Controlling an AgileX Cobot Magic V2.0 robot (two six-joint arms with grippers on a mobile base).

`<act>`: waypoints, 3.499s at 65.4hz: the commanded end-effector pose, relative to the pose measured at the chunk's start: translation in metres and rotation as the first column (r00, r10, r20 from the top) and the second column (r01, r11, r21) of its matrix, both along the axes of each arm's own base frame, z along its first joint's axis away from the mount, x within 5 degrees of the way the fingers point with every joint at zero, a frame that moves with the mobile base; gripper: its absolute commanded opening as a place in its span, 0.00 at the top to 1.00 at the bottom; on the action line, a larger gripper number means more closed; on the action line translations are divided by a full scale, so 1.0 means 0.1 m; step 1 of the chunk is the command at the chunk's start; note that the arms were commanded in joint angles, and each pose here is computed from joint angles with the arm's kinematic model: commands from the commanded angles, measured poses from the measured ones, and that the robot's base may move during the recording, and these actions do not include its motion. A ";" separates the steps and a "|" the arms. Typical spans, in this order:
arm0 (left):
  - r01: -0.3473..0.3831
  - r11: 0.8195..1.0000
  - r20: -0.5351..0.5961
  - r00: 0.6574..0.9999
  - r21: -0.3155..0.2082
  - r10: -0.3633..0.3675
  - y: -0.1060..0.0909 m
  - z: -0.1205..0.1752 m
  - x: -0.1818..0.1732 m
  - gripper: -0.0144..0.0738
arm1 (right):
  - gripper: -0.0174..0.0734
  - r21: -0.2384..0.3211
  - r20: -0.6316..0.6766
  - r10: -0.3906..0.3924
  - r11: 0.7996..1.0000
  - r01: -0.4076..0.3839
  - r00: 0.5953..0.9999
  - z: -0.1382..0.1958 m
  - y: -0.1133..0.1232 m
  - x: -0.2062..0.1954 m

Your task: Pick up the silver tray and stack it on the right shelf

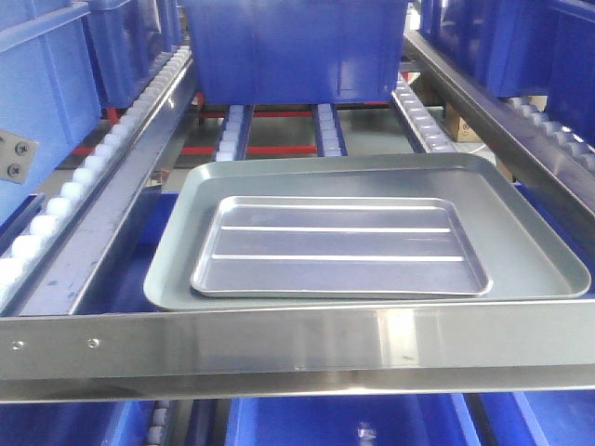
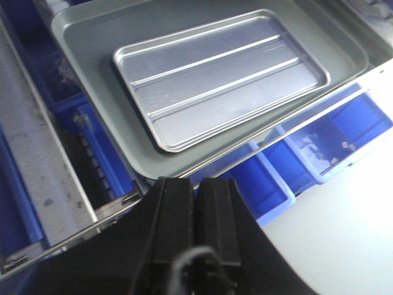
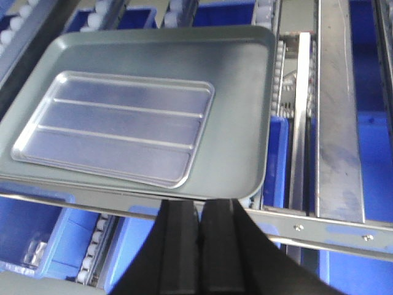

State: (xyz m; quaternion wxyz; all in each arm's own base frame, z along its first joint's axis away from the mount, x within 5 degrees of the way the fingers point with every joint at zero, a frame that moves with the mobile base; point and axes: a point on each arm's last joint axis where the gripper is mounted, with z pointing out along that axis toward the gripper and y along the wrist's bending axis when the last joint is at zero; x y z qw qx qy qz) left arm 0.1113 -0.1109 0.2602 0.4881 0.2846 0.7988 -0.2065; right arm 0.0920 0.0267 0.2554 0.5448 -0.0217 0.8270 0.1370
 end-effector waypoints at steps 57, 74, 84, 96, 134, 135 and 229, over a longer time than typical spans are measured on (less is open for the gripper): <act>0.152 0.987 0.211 0.964 0.049 -0.159 -0.10 0.08 -0.01 0.94 | 0.75 0.014 0.135 0.023 1.000 -0.025 0.991 0.17 0.02 0.02; -0.028 0.998 0.358 0.932 -0.064 0.049 0.52 0.00 -0.34 0.94 | 0.75 0.014 0.135 0.023 1.000 -0.025 0.991 0.17 0.02 0.02; -0.224 0.964 0.449 0.853 -0.145 0.266 0.83 -0.21 -0.50 0.94 | 0.75 0.014 0.135 0.023 1.000 -0.025 0.991 0.17 0.02 0.02; -0.424 0.873 0.517 0.705 -0.243 0.486 1.01 -0.45 -0.59 0.94 | 0.75 0.014 0.135 0.023 1.000 -0.025 0.991 0.17 0.02 0.02; -0.538 0.801 0.536 0.608 -0.264 0.585 1.09 -0.55 -0.56 0.94 | 0.75 0.013 0.132 0.023 1.000 -0.025 0.991 0.16 0.02 0.02; -0.538 0.801 0.536 0.608 -0.264 0.585 1.09 -0.55 -0.56 0.94 | 0.75 0.013 0.132 0.023 1.000 -0.025 0.991 0.16 0.02 0.02; -0.538 0.801 0.536 0.608 -0.264 0.585 1.09 -0.55 -0.56 0.94 | 0.75 -0.056 0.465 -0.200 0.966 0.254 0.862 -0.50 -0.27 -0.35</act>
